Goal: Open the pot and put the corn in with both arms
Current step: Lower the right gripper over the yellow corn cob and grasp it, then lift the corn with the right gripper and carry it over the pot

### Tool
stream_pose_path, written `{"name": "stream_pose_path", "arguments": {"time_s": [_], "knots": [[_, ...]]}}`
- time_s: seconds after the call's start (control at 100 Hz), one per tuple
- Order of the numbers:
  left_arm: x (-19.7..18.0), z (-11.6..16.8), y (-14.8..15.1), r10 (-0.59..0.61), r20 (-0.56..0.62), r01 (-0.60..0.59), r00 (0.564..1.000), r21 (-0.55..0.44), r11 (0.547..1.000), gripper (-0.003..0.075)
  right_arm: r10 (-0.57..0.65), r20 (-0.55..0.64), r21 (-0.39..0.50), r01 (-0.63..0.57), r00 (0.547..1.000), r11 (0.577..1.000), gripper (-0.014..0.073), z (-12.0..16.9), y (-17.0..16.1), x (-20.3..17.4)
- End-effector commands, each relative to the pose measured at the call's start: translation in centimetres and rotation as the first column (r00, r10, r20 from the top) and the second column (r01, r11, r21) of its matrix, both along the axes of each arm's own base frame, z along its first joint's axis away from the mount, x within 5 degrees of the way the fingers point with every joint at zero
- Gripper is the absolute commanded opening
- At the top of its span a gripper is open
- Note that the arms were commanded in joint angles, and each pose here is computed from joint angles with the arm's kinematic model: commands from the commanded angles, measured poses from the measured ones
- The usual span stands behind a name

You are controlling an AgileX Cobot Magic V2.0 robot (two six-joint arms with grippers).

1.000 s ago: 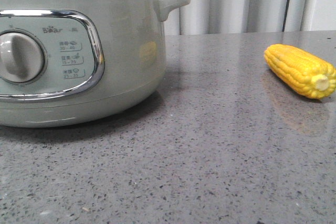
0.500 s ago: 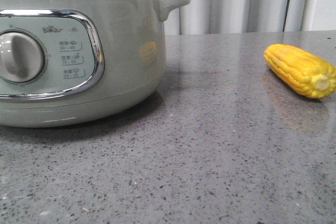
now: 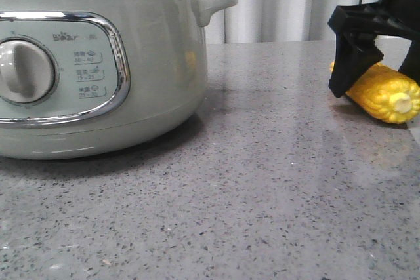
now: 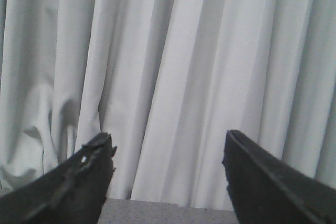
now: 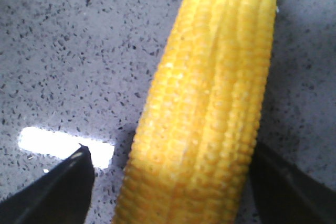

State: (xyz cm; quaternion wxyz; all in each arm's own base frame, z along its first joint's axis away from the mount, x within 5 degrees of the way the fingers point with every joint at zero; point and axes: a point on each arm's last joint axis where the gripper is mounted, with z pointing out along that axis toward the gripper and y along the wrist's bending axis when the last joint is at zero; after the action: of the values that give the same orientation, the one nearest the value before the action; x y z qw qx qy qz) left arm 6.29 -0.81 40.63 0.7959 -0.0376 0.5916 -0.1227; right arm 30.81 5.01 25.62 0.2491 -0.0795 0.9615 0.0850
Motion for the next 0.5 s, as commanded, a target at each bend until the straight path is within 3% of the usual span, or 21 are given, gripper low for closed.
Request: {"name": "stream_pose_path", "arguments": {"time_s": [0.0, 0.11, 0.25, 0.39, 0.49], "knots": [[-0.4, 1.4, 0.3, 0.019, 0.063, -0.016, 0.998, -0.046, 0.999, 0.0426, -0.001, 0.093, 0.008, 0.0, 0.996, 1.0, 0.0442, 2.3, 0.0, 0.2], [-0.4, 1.4, 0.3, 0.013, 0.063, -0.009, 0.998, -0.063, 0.998, 0.0426, -0.001, 0.104, 0.021, -0.001, 0.995, 1.0, 0.0209, 3.1, 0.0, -0.1], [-0.4, 1.4, 0.3, 0.012, 0.063, -0.007, 0.998, -0.066, 0.998, 0.0426, -0.004, 0.197, 0.053, -0.007, 0.98, 0.999, -0.0073, 6.8, 0.1, -0.6], [-0.4, 1.4, 0.3, 0.003, 0.062, 0.003, 0.998, -0.09, 0.996, 0.0426, -0.038, 0.37, 0.176, -0.03, 0.928, 0.984, -0.007, 13.2, 0.8, -1.7], [-0.4, 1.4, 0.3, -0.002, 0.062, 0.008, 0.998, -0.101, 0.995, 0.0426, -0.057, 0.464, 0.313, -0.103, 0.884, 0.944, -0.007, 17.6, 2.4, -2.8]]}}
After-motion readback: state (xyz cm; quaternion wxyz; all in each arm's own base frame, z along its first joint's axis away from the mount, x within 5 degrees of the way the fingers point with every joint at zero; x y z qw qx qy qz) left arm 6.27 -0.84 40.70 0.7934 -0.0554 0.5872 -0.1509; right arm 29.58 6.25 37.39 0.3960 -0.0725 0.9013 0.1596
